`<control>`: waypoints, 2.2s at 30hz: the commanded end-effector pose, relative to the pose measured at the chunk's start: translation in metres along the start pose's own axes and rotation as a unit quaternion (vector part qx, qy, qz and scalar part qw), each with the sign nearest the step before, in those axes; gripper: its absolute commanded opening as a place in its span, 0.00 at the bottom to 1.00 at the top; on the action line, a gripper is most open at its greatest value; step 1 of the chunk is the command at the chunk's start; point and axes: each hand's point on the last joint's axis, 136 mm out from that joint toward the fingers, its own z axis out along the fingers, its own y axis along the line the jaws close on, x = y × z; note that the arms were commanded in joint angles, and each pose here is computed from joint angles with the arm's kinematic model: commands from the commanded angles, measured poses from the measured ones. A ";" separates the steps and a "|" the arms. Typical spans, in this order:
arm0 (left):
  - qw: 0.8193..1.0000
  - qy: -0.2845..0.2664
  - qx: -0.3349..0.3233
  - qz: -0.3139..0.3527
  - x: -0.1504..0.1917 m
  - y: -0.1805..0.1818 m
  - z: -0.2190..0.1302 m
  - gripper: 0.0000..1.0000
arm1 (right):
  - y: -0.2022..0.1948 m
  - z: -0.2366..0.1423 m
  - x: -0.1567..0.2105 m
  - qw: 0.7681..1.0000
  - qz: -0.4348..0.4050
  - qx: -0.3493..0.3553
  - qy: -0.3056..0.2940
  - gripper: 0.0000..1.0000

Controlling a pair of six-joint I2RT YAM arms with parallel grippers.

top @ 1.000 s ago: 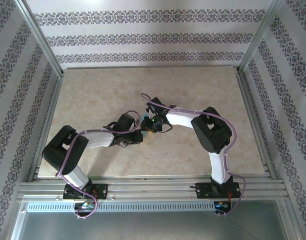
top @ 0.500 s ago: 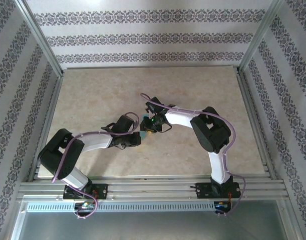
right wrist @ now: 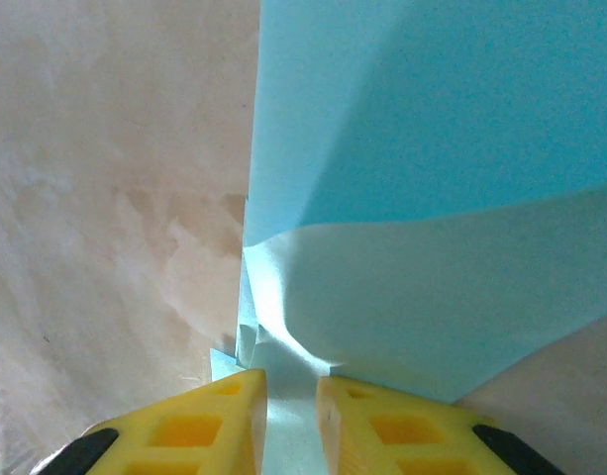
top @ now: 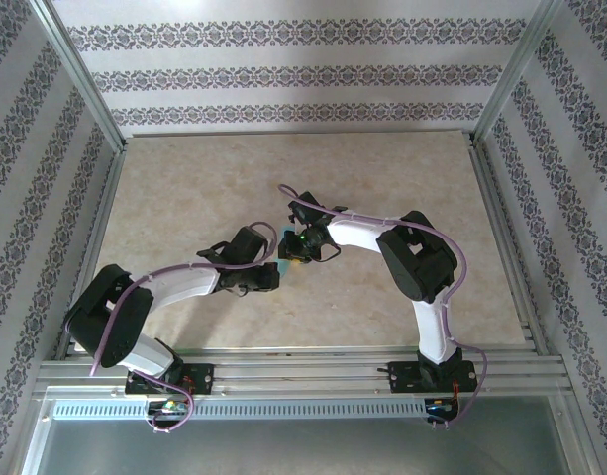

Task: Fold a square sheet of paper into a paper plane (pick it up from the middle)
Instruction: Fold the wing for the fifth time at the center of the table.

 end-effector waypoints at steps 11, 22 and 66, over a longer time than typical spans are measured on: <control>1.000 -0.004 -0.025 -0.002 -0.010 0.007 0.026 0.01 | -0.052 0.024 0.017 0.995 0.042 0.082 0.029 0.28; 0.996 0.052 -0.060 -0.029 0.046 0.044 0.022 0.00 | -0.062 0.026 0.016 0.994 0.057 0.092 0.031 0.28; 0.991 -0.109 -0.005 -0.082 -0.043 0.026 0.032 0.00 | -0.035 0.015 0.003 0.997 0.074 0.019 0.016 0.28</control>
